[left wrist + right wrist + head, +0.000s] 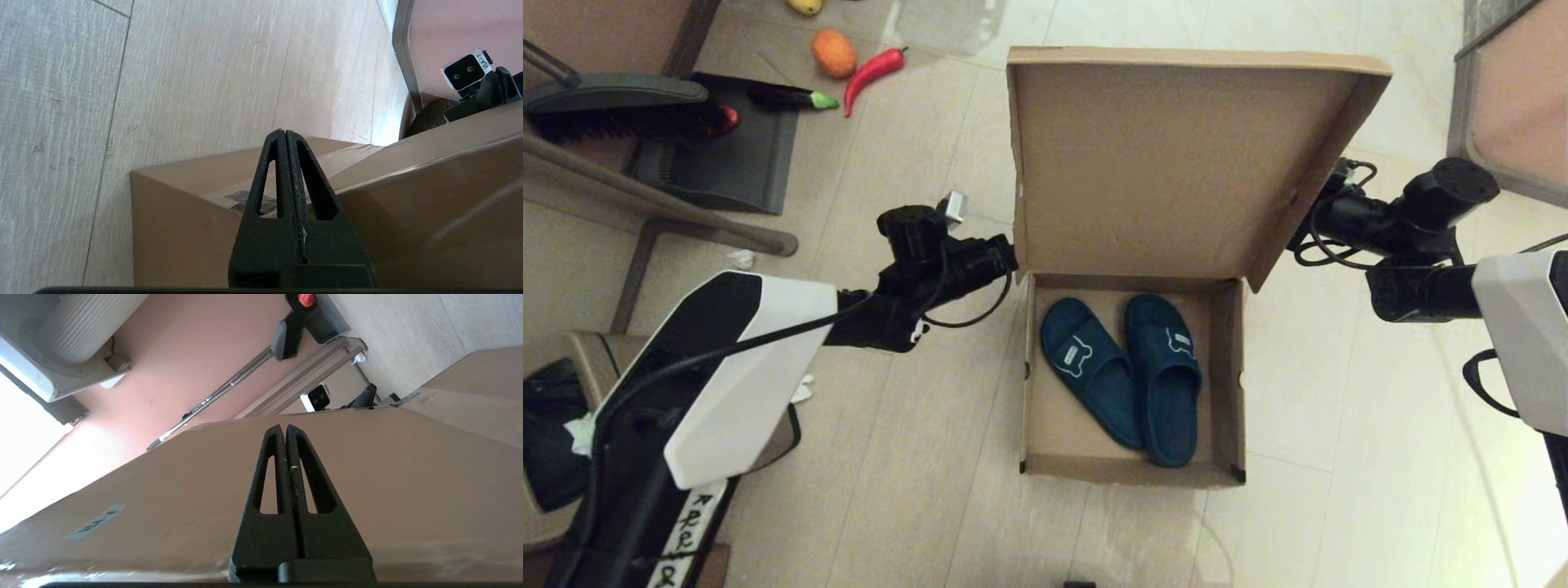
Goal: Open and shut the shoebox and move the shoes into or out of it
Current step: Close the shoe box
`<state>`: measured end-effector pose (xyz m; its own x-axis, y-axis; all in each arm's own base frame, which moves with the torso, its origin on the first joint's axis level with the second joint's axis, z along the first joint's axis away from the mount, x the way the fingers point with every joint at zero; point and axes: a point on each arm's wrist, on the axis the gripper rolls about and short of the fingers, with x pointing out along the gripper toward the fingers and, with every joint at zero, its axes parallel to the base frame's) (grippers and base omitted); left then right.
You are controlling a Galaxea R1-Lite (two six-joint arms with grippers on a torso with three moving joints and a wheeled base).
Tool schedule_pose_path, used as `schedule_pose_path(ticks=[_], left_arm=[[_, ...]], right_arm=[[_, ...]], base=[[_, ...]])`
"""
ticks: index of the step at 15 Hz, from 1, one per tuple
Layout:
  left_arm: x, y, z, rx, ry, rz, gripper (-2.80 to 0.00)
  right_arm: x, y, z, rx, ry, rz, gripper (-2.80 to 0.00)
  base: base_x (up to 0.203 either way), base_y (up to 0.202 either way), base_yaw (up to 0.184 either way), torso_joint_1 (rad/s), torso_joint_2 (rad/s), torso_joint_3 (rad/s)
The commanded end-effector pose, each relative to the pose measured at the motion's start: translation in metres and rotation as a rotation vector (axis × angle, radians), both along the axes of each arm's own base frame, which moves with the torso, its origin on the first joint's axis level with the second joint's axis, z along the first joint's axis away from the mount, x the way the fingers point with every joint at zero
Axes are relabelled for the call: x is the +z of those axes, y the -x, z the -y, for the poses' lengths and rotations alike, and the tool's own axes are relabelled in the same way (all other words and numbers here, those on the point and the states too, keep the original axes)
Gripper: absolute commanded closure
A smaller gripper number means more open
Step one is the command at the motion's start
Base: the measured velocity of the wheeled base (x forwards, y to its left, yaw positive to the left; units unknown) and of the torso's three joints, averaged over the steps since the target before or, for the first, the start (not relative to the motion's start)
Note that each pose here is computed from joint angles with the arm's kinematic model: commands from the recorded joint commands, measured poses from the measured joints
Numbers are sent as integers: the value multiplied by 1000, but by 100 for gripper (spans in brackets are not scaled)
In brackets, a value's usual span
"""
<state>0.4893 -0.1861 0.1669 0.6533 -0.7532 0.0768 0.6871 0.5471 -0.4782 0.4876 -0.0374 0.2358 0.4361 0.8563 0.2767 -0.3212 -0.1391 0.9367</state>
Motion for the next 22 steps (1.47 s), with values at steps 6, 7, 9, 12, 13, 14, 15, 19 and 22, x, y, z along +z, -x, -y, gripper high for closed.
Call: schedule_pose_path(ticks=[6,7,9,12,13,14,15,19,22], left_arm=[[28,8,-29,125,14,3,0],[30,8,-33,133,15,6,0],[34,9,-36,140,20,10,0],[50,11,-50,195,41,39,0],[61,11,-57,215,72,49,0],[72,10,-61,222,104,69,0],[80,10,-65,224,128,78,0],[80,14,-54,201,138,67,0],[81,19,-37,168,140,68,0]], right_arm=[[34,26,8,40,42,18,0],[35,30,7,56,53,8,0],[35,38,4,83,72,-8,0],[31,50,1,106,83,-39,0],[27,55,0,117,90,-51,0],[22,61,0,125,94,-63,0],[16,68,-1,132,98,-76,0],[-15,105,-6,166,105,-155,0],[-40,140,-11,171,95,-248,0]], base=[[0,0,0,0,0,0],[0,0,0,0,0,0],[0,0,0,0,0,0],[0,0,0,0,0,0],[0,0,0,0,0,0],[0,0,0,0,0,0],[0,0,0,0,0,0],[0,0,0,0,0,0],[0,0,0,0,0,0]])
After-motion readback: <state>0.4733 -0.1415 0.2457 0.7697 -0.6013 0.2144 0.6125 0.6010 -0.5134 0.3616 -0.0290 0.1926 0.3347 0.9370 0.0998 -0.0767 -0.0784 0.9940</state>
